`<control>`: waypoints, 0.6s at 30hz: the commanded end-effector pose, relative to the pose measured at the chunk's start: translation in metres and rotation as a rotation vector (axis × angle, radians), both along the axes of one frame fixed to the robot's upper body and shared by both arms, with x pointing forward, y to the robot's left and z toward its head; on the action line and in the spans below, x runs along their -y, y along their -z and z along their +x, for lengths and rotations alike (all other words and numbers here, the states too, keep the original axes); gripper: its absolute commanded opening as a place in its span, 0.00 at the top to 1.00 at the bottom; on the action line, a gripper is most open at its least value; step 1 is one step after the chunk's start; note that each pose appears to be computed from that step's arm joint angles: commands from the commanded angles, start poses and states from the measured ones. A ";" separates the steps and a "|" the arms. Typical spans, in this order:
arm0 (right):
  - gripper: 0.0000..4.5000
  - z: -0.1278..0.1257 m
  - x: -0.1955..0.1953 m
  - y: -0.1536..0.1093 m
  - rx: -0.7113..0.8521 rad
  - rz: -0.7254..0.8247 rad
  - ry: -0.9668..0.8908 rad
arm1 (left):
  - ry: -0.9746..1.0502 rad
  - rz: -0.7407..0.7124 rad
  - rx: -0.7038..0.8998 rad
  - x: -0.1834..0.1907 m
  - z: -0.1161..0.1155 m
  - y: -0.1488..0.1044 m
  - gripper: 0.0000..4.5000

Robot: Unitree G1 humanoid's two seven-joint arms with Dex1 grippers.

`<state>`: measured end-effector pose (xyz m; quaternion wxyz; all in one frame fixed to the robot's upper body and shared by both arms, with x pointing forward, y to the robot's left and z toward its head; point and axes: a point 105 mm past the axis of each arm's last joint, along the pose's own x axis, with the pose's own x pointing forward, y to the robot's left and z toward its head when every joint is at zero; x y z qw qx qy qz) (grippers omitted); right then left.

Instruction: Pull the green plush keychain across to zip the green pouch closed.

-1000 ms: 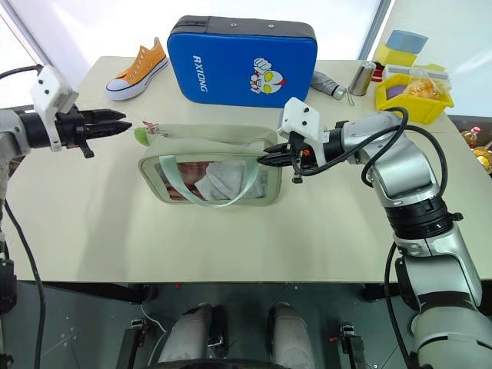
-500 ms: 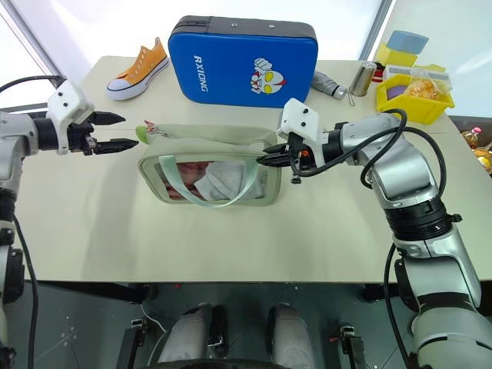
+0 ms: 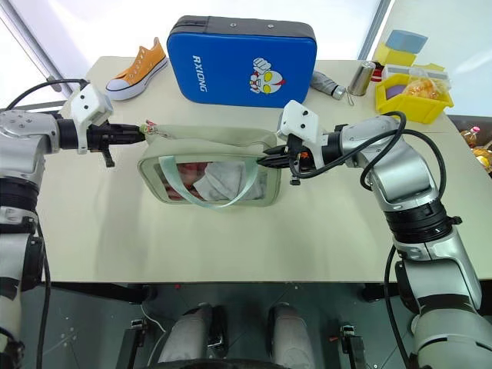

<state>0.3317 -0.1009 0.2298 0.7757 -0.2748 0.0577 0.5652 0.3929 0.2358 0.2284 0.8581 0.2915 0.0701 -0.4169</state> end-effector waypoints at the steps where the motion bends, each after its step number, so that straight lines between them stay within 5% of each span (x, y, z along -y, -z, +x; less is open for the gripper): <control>1: 1.00 -0.003 0.000 -0.009 0.038 0.007 -0.008 | 0.000 0.002 0.086 -0.003 -0.002 -0.026 0.99; 10: 1.00 0.003 0.003 -0.011 0.055 0.004 0.008 | -0.031 0.052 0.174 -0.017 -0.030 -0.070 0.99; 18: 1.00 0.010 -0.003 -0.011 0.066 0.015 -0.007 | 0.144 0.018 0.247 0.055 -0.043 -0.083 0.99</control>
